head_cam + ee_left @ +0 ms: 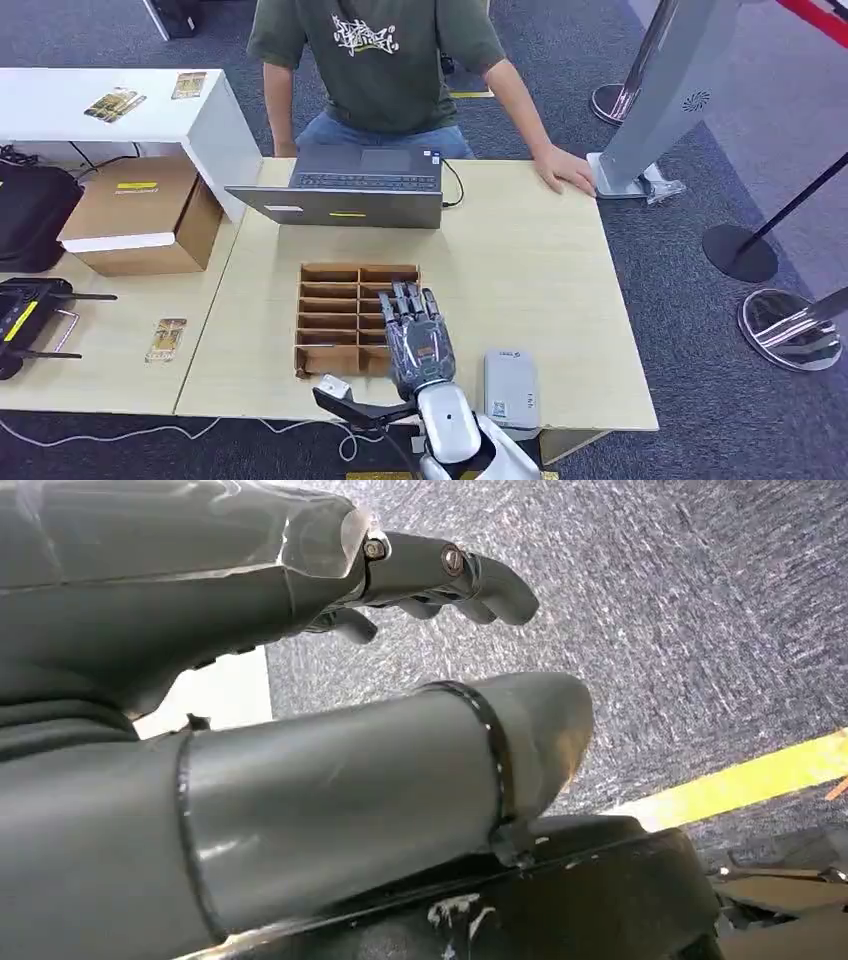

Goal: Pass the card to the sensor for recognition and then transmit it.

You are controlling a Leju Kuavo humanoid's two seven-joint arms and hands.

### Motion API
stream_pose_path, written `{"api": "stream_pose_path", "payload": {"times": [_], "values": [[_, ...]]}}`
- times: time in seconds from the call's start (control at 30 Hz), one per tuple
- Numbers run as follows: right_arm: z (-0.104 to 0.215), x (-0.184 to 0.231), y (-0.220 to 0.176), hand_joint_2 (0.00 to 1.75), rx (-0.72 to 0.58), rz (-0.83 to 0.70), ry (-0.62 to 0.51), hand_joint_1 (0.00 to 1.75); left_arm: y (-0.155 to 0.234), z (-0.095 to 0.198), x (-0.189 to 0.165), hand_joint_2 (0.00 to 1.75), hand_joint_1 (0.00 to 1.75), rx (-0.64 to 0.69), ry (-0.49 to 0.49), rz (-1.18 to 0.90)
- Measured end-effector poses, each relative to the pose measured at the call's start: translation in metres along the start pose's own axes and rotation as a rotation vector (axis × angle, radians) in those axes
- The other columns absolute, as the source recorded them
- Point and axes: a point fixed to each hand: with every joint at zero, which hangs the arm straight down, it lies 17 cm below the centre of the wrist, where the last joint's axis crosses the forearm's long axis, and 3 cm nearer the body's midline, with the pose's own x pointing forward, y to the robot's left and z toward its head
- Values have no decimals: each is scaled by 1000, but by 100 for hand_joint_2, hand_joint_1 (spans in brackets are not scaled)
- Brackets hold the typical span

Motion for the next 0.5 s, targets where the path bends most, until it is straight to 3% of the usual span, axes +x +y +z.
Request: {"api": "stream_pose_path", "payload": {"times": [0.5], "values": [[-2,-8,16,175,39,15,22,0,1,0,3,0,0,4,-7,-11]]}}
